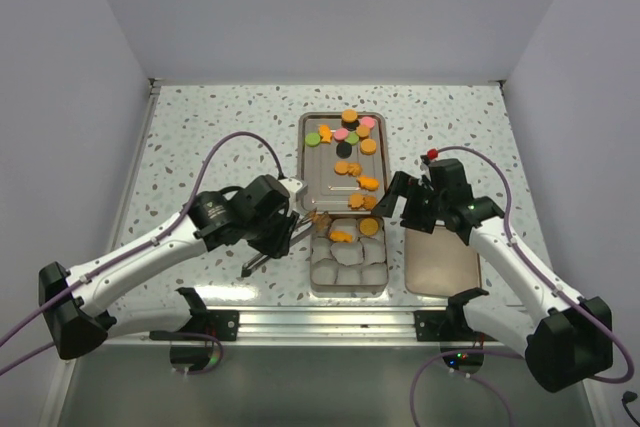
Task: Pack the cookies
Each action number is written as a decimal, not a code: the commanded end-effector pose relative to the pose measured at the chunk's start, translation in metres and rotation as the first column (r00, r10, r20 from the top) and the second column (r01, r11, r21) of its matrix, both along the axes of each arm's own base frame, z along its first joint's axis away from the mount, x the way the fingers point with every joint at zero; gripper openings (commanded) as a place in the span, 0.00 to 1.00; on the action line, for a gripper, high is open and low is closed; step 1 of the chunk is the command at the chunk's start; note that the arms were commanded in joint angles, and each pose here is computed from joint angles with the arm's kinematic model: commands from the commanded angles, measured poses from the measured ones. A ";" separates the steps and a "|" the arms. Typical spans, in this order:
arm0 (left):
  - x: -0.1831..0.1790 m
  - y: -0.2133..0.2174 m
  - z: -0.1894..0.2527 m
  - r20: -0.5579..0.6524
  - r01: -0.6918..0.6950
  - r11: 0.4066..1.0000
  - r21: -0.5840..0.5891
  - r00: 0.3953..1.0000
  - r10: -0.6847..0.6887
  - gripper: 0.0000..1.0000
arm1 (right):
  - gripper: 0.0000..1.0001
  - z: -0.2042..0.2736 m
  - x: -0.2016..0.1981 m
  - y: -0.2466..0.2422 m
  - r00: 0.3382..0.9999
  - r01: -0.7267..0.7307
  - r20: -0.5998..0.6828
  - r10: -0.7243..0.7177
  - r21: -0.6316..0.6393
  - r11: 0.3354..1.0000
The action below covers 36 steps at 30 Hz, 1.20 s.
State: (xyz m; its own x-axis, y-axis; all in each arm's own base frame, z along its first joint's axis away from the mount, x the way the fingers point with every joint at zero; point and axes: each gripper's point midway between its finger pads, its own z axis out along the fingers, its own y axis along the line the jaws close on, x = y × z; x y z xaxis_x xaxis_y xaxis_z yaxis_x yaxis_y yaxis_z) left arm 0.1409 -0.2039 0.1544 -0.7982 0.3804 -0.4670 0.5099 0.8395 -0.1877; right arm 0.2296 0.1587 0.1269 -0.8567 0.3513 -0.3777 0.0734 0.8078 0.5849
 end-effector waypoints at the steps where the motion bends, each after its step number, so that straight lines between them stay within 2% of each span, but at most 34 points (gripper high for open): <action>1: 0.005 0.000 0.001 0.023 -0.012 1.000 0.006 1.000 0.012 0.41 | 0.99 0.004 0.003 0.004 1.000 -0.015 0.011 0.015 0.012 1.000; 14: 0.011 -0.004 0.011 0.046 -0.008 1.000 -0.005 0.999 0.008 0.47 | 0.99 0.002 0.005 0.004 1.000 -0.014 0.008 0.014 0.008 1.000; 24: 0.016 -0.012 0.027 0.068 0.005 0.999 -0.032 0.998 -0.003 0.48 | 0.99 0.000 0.004 0.004 1.000 -0.012 0.007 0.012 0.005 1.000; 36: 0.017 -0.012 0.027 0.067 0.000 1.000 -0.029 0.998 0.002 0.48 | 0.99 0.001 0.000 0.001 1.000 -0.017 0.009 0.017 -0.005 1.000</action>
State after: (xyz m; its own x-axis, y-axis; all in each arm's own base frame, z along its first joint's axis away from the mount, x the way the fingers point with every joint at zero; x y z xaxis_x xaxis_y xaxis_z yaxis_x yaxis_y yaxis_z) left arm 0.1508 -0.2112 0.1673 -0.7866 0.3708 -0.4936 0.5097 0.8412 -0.1803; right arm 0.2299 0.1586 0.1235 -0.8612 0.3481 -0.3703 0.0788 0.8113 0.5792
